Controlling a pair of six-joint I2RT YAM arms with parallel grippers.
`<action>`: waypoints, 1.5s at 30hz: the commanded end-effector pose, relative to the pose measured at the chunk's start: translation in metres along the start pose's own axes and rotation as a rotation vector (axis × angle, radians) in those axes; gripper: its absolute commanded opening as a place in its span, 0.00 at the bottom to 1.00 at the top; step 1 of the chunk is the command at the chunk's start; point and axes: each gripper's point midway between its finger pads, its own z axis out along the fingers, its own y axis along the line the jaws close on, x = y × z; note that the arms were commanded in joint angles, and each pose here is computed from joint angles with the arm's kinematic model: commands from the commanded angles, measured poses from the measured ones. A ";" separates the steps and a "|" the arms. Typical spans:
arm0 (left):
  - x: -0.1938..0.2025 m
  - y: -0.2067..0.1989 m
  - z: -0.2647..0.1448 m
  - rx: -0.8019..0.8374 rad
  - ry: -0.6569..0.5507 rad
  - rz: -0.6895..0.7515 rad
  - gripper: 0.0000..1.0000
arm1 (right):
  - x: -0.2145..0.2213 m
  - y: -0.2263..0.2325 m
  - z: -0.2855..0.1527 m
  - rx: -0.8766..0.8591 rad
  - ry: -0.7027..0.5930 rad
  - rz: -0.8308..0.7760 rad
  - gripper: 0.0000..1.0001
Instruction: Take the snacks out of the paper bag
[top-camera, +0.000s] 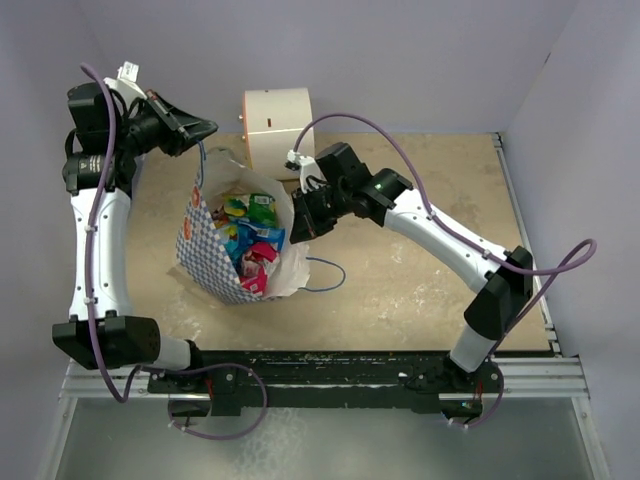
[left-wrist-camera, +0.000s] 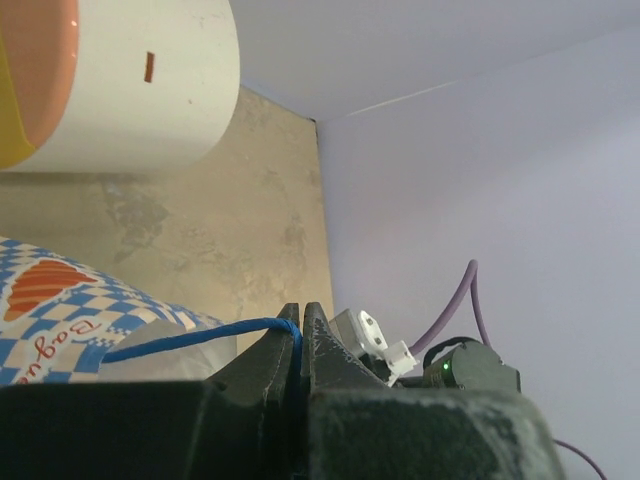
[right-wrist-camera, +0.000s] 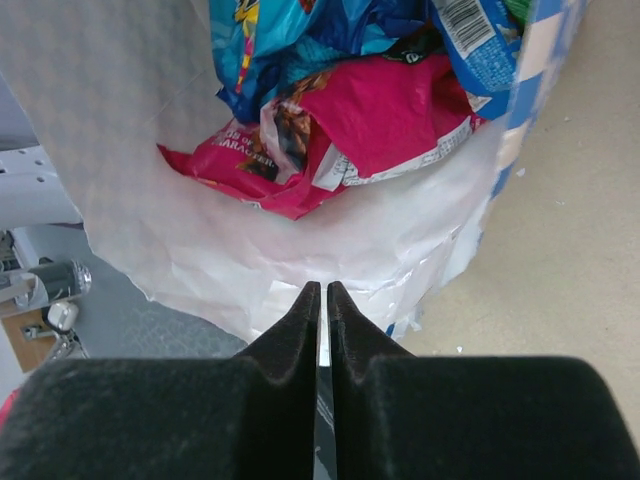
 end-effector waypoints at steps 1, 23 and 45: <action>-0.005 -0.088 -0.032 0.318 -0.040 0.285 0.00 | 0.000 0.005 -0.015 -0.002 -0.016 -0.051 0.09; 0.083 -0.073 -0.054 0.285 0.066 0.189 0.00 | -0.012 0.000 -0.037 0.106 -0.187 -0.160 0.70; 0.091 -0.070 -0.073 0.215 0.029 0.081 0.00 | -0.007 0.040 0.050 0.181 -0.382 -0.229 0.86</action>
